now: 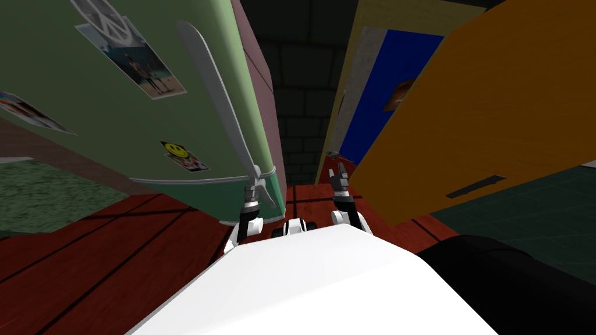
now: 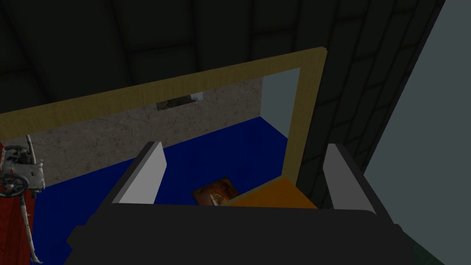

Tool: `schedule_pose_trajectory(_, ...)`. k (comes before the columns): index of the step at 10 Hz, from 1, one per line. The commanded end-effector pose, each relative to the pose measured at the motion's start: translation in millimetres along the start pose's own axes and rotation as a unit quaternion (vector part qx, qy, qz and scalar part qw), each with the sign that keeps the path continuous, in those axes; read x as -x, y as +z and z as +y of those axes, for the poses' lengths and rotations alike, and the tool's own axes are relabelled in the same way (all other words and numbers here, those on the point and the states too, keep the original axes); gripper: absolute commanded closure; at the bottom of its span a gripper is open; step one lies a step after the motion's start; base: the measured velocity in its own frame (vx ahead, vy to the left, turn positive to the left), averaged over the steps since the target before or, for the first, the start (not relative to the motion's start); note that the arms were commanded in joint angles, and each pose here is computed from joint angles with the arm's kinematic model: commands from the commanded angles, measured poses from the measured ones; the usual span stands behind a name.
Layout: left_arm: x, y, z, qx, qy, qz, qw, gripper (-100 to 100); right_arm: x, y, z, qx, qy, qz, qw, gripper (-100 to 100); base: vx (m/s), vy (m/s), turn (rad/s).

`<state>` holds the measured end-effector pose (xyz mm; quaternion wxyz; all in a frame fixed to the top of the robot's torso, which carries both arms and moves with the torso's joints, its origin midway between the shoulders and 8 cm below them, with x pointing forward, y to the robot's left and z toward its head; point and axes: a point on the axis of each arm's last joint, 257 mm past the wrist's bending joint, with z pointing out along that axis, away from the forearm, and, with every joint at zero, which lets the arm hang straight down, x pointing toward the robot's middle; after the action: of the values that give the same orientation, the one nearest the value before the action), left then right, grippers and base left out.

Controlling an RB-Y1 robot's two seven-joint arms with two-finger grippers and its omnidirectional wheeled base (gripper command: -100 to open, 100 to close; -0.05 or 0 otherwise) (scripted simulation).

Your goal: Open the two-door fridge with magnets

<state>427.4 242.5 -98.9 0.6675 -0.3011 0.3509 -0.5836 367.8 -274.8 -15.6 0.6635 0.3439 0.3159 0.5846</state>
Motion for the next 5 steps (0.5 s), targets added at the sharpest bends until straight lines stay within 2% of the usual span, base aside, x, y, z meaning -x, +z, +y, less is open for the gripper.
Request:
schedule_pose_trajectory(1,-4.2,-1.1,-3.5,-0.003,-0.007,0.011,0.9999,100,0.0,0.0,0.0,0.0,0.0,0.0,1.0,0,-0.094,0.087,-0.078)
schedule_pose_trajectory(2,-8.6,-1.2,-7.5,-0.006,-0.014,0.022,0.9996,100,0.0,0.1,0.1,0.0,0.0,0.0,1.0,0,-0.209,0.197,-0.138)
schedule_pose_trajectory(3,-8.6,-1.2,-7.5,-0.006,-0.014,0.022,0.9996,100,0.0,0.1,0.1,0.0,0.0,0.0,1.0,0,-0.222,0.166,-0.089)
schedule_pose_trajectory(5,-17.7,-2.3,-15.4,-0.011,-0.029,0.044,0.9985,100,0.0,0.1,0.0,0.0,0.0,0.0,1.0,0,-0.258,0.15,-0.083)
